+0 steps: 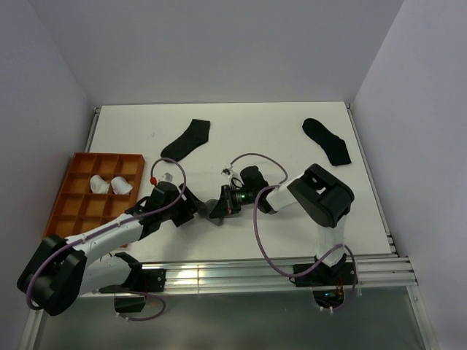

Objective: Roll the socks
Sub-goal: Roll the sock at the center of the board.

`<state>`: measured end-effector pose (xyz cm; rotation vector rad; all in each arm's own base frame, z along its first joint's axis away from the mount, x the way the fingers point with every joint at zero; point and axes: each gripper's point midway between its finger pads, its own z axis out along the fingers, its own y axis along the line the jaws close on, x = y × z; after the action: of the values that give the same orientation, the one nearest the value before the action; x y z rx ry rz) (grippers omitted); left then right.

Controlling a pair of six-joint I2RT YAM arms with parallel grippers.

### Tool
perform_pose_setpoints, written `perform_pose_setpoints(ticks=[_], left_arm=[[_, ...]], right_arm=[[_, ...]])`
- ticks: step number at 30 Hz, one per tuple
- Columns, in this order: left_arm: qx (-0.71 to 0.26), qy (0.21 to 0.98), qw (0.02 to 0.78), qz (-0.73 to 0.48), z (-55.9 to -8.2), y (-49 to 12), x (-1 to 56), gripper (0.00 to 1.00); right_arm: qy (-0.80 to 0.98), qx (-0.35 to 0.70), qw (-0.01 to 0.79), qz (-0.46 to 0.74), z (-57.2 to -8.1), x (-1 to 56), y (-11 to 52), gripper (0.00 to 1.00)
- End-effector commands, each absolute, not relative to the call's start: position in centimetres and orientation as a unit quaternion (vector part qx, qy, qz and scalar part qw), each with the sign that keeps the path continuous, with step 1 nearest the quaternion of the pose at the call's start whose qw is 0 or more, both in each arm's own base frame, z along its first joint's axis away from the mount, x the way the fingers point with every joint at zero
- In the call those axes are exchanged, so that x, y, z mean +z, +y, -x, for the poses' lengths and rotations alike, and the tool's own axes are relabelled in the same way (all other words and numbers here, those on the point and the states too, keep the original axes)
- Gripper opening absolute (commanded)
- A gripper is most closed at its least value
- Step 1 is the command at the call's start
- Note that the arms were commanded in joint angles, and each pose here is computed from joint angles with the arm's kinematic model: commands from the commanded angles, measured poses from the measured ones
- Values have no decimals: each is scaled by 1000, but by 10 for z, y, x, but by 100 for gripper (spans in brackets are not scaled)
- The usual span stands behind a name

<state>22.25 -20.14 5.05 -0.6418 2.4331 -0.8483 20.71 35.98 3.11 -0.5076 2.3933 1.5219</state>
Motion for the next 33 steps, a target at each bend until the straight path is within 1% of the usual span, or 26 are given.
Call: perform_pose_setpoints(ticks=[1,6,15,18,21,22,24,25,27,28,30,31,33], left_arm=[[-351,868,266,231,-235,-215,69,72],[-336,876,253,235,-235,-215,55,70],[-304,888,237,250,-234,-210,31,65],[-296,891,235,251,-236,-210,25,61],[-281,898,226,253,-235,-208,17,52],[-275,901,220,255,-233,-207,13,48],[-261,906,213,257,-232,-204,7,45],[-251,910,204,260,-228,-202,2,43],[-242,914,195,260,-225,-200,-2,38],[-230,920,185,260,-221,-198,-7,37],[-215,926,174,256,-219,-197,-9,36],[-208,930,172,249,-219,-195,-10,36],[-188,938,161,242,-218,-194,-10,35]], right_arm=[[818,553,71,144,-195,23,356,0],[822,558,34,104,-197,8,351,0],[829,553,2,82,-202,-6,345,0],[833,547,-4,83,-203,-9,345,0],[832,549,-3,85,-204,-6,346,0],[833,546,-4,85,-204,-6,345,0],[835,542,12,96,-208,-4,345,1],[839,534,11,100,-207,-1,344,3],[845,518,36,124,-214,-1,344,8],[853,504,36,129,-212,3,341,14],[865,470,82,156,-223,4,337,23],[870,454,97,163,-224,13,334,30],[871,429,134,197,-225,20,334,37]])
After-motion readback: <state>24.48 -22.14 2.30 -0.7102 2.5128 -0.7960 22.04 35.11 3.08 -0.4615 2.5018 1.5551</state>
